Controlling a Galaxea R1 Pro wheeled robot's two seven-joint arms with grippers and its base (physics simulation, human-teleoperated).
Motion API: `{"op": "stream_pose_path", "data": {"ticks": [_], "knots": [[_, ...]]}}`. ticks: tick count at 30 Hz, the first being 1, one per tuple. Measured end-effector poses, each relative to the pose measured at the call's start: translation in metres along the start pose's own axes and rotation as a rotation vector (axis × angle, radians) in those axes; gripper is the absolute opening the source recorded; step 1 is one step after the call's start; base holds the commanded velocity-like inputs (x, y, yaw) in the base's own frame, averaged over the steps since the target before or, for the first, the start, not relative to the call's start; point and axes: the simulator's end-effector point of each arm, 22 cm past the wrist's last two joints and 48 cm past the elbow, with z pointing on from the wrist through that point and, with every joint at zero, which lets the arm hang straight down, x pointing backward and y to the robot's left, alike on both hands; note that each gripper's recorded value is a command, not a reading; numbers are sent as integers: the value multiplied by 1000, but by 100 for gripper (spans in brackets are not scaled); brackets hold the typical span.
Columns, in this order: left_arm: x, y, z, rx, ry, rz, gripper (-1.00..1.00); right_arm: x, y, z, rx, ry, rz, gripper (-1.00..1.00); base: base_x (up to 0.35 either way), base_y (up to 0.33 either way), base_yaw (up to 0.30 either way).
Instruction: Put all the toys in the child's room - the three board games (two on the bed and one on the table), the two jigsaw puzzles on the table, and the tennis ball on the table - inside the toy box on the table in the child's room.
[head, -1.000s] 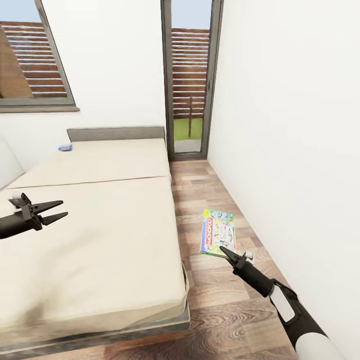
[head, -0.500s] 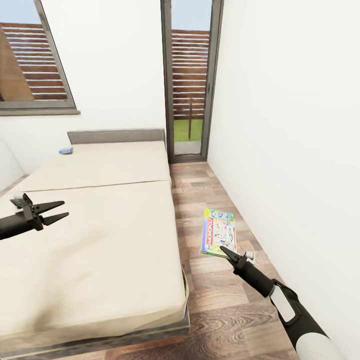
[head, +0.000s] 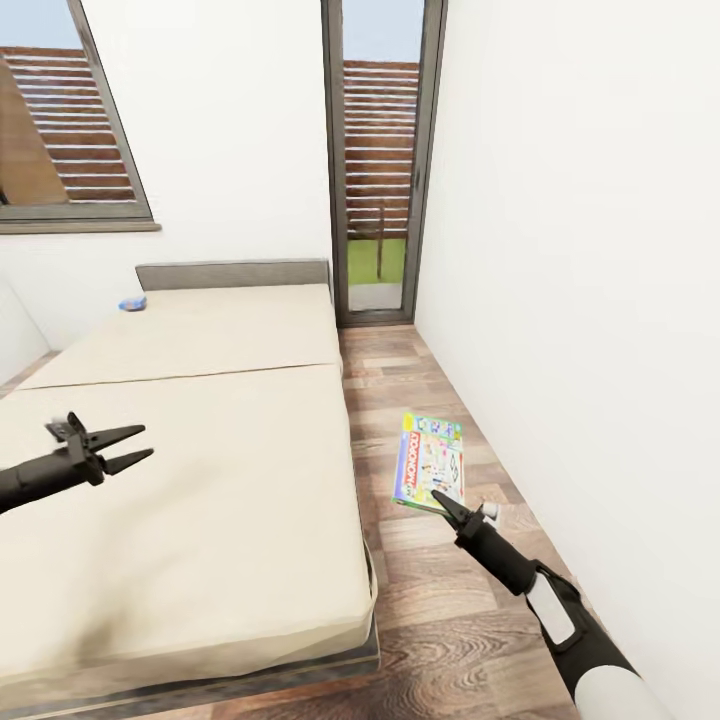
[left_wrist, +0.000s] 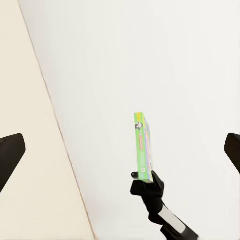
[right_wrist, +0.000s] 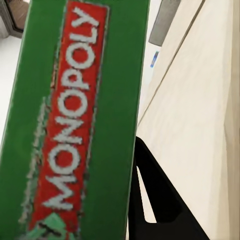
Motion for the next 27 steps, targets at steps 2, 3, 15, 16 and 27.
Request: {"op": "stream_pose_path", "data": {"ticks": [2,3,15,16,27], "knots": [[11,10,3,-14,17,-16,100,3,-1,4,3,-6,-2,-100,0,0,0],[17,15,3,-24,26,-24,100,4,-1,5,6,-9,-4,-100,0,0,0],[39,33,-9,-81,50,-115,100,-11,12,13,33,-37,-57,-100,0,0,0],[38,32,-9,-82,51,-117,100,-12,14,14,33,-38,-57,-100,0,0,0],[24,13,-8,-83,51,-117,100,-21,35,21,31,-37,-62,-100,0,0,0]]}}
